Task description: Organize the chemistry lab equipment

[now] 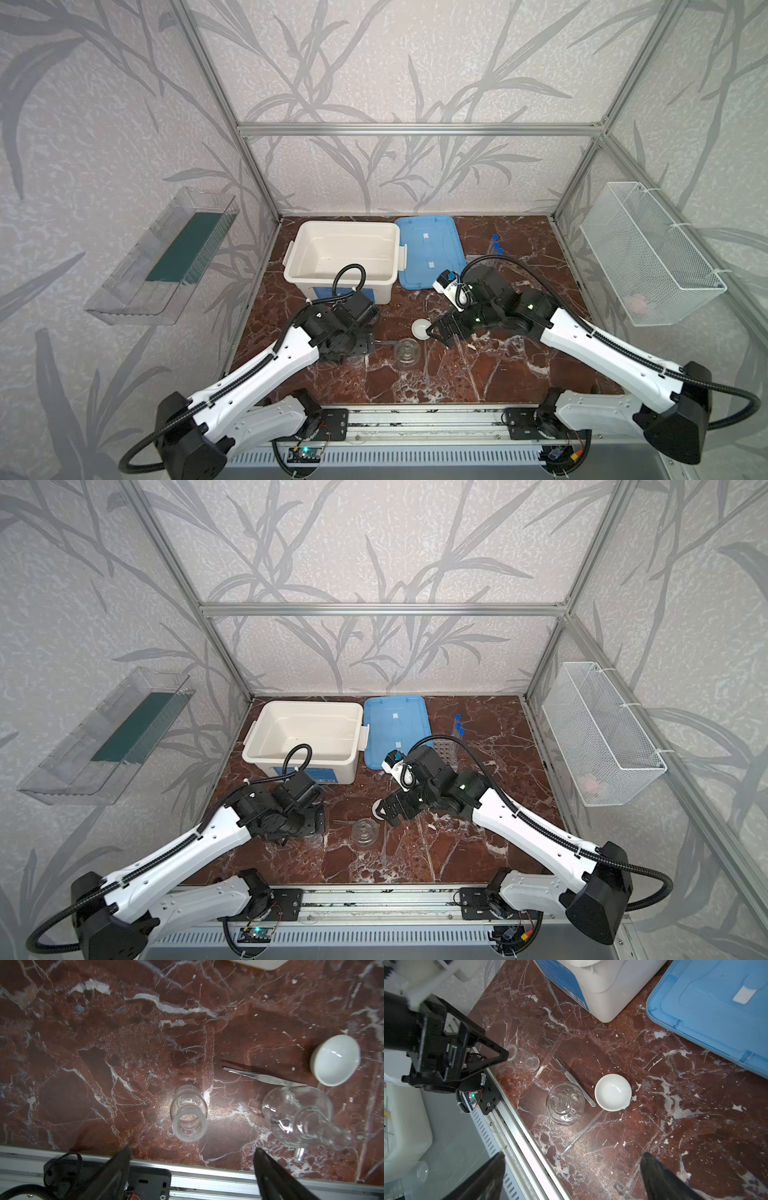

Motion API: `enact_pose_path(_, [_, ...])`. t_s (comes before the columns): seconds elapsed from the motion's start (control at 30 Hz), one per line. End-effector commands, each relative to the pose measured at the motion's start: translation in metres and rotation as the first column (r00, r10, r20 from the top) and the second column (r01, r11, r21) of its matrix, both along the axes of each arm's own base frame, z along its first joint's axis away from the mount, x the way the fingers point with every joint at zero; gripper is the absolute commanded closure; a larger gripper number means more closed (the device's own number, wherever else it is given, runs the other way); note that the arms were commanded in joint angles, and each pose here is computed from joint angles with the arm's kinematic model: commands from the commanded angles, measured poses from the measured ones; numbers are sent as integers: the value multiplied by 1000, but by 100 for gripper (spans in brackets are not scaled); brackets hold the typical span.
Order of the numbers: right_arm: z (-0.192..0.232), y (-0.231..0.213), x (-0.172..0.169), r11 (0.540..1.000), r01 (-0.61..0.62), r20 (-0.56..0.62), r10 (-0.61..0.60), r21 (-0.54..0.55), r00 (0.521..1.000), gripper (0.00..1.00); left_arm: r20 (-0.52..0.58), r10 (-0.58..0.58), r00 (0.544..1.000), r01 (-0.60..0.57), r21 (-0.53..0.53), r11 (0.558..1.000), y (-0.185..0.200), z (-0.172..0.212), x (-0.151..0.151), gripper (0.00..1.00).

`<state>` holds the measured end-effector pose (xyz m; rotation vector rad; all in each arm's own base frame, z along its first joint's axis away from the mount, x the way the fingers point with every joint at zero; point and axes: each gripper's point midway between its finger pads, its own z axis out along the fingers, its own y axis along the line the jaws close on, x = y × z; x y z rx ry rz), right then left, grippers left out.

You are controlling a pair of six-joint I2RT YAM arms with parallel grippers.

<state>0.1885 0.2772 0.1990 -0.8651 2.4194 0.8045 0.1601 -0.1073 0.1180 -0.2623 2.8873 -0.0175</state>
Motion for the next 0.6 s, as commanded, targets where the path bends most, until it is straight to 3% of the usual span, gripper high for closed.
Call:
enact_pose_path(0.0, [6, 14, -9, 998, -36, 14, 35, 55, 999, 1, -8, 12, 1000, -12, 63, 998, 7, -14, 2, 11])
enact_pose_path(0.07, [2, 15, -10, 998, -31, 8, 31, 49, 1000, 1, -15, 19, 1000, -17, 82, 997, 7, -22, 4, 18])
enact_pose_path(0.57, [-11, 16, -6, 998, 15, -11, -15, 54, 1000, 1, -58, 57, 997, -51, 113, 992, 6, -64, 4, 40])
